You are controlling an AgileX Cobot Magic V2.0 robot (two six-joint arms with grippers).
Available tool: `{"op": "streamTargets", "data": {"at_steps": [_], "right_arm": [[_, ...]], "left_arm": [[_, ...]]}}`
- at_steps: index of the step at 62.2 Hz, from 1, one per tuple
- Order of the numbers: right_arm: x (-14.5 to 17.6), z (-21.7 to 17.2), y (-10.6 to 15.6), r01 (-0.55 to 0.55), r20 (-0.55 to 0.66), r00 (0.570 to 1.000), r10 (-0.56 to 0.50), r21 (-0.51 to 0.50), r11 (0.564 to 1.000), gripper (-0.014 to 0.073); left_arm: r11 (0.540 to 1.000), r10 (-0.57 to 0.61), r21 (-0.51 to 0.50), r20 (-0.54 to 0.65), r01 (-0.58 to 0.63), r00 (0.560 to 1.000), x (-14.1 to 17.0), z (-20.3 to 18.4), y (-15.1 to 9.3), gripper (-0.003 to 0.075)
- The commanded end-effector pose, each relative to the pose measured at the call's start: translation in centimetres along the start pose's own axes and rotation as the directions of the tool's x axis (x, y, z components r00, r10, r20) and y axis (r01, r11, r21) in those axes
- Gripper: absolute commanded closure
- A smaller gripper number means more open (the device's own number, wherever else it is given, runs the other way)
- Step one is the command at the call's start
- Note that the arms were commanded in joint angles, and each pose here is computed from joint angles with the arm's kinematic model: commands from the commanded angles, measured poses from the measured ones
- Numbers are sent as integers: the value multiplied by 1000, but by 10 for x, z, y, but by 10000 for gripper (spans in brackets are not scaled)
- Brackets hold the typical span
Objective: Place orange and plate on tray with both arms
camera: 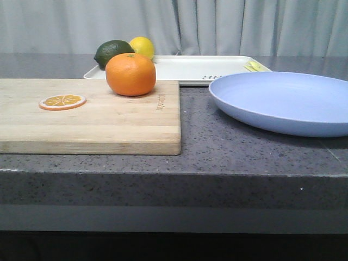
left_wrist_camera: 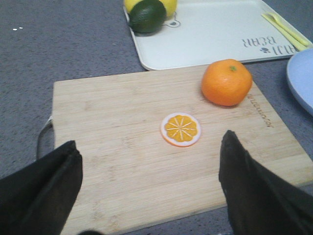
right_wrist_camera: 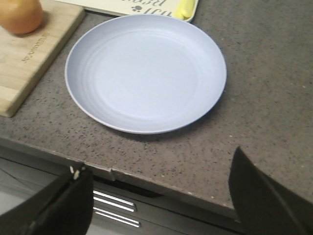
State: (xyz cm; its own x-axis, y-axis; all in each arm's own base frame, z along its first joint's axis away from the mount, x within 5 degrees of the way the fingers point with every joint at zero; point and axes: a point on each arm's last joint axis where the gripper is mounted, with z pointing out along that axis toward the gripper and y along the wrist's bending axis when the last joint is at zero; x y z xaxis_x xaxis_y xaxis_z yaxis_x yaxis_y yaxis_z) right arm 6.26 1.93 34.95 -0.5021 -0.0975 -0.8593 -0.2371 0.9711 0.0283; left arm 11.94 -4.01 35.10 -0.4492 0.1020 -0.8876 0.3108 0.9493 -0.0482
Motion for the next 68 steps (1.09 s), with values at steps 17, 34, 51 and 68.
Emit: {"op": "streamTargets", "data": {"at_steps": [17,34,51,68], "right_arm": [[-10,-4,5,42,40,998,-40,-55,998,22],[-10,-4,4,47,36,998,-45,-54,997,22],[-10,-4,4,47,35,998,-45,-54,997,22],[-10,-4,4,47,37,998,-45,-53,997,22]], "left_arm": [[975,123,182,40,-128,992,-59,67,-46,152],[951,224,233,-66,-203,972,-79,137,-81,149],[950,258,227,-184,-215,948,-92,193,-93,36],[959,240,206,-229,-194,943,-98,227,-91,40]]}}
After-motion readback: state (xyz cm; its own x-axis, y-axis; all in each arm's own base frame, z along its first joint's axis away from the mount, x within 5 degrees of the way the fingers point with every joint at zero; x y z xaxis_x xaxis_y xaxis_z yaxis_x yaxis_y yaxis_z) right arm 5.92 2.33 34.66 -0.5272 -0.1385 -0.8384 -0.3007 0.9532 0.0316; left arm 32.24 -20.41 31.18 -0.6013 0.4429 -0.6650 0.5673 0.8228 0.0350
